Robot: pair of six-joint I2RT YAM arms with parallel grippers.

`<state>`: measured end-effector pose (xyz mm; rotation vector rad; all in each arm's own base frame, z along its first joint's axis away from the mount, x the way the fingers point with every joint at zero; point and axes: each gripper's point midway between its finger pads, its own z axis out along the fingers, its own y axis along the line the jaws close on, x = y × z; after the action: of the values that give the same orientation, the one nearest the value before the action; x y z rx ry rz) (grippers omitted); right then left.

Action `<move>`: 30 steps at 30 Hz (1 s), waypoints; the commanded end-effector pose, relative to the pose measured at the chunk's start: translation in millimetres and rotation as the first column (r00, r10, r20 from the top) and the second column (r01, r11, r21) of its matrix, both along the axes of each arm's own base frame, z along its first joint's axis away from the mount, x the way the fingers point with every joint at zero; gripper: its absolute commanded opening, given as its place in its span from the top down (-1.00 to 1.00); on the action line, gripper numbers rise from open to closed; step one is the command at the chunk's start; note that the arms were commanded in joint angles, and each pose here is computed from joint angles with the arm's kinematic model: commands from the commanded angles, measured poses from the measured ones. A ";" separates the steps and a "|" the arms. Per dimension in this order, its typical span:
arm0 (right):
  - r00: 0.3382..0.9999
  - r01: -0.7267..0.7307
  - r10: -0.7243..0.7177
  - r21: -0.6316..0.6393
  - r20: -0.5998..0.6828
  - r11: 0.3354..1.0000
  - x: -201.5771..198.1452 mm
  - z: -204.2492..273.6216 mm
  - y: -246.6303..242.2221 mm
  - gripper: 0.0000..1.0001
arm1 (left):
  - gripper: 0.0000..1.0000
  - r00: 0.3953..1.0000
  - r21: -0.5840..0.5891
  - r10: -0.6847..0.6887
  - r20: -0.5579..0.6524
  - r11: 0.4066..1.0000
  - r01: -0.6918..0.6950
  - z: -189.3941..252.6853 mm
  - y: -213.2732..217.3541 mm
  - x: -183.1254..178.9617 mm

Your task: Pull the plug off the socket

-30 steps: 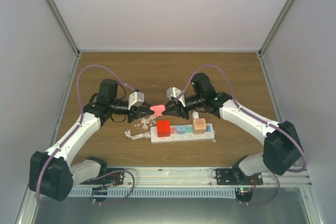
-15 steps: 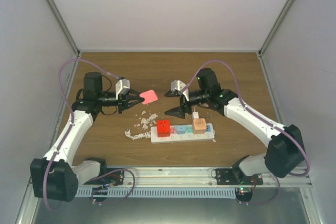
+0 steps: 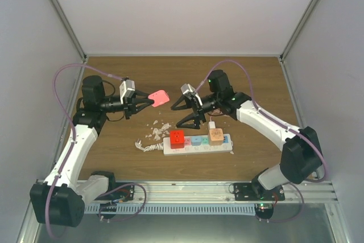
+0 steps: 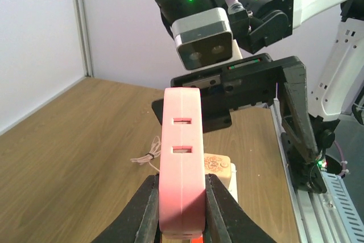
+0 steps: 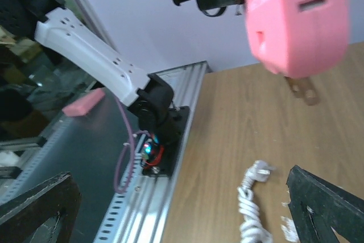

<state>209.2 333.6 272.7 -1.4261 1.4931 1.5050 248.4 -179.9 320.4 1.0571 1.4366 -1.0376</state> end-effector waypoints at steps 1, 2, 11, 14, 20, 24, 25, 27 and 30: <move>0.993 -0.096 0.099 0.055 -0.057 0.994 -16.0 17.3 7.2 -0.99 | 1.00 0.996 -0.021 -0.016 0.084 1.000 0.018 23.8 -2.8 -5.2; 0.993 -0.097 0.101 0.054 -0.063 0.994 -15.7 16.4 8.3 -0.99 | 1.00 0.996 -0.022 -0.020 0.082 1.000 0.022 23.9 -3.3 -5.8; 0.990 -0.108 0.114 0.075 -0.082 0.991 -14.7 27.4 12.3 -0.99 | 1.00 0.995 -0.017 -0.052 0.086 0.998 0.054 20.8 -10.5 -13.2; 0.991 -0.106 0.112 0.080 -0.077 0.991 -12.3 32.1 13.6 -0.99 | 1.00 0.994 -0.015 -0.063 0.085 0.998 0.065 20.2 -12.3 -16.3; 0.991 -0.105 0.112 0.087 -0.074 0.991 -8.9 36.3 16.4 -0.99 | 1.00 0.992 -0.018 -0.097 0.079 0.995 0.099 19.8 -14.9 -24.2; 0.992 -0.108 0.114 0.098 -0.055 0.989 -10.0 41.9 15.8 -0.99 | 1.00 0.992 -0.013 -0.101 0.078 0.995 0.103 17.4 -16.5 -25.4; 0.992 -0.107 0.113 0.100 -0.050 0.989 -10.0 43.3 15.5 -0.99 | 1.00 0.992 -0.011 -0.101 0.075 0.995 0.102 16.0 -16.6 -25.1; 0.992 -0.111 0.116 0.105 -0.040 0.988 -11.1 45.2 15.0 -0.99 | 1.00 0.993 -0.008 -0.096 0.073 0.995 0.097 13.3 -16.9 -23.9; 0.993 -0.114 0.118 0.112 -0.027 0.987 -12.2 48.4 14.3 -0.99 | 1.00 0.994 -0.004 -0.088 0.066 0.996 0.089 9.3 -17.2 -22.8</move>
<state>202.9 348.0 302.5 -1.4186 1.4302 1.6666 230.1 -195.6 327.3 1.1234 1.3793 -1.0809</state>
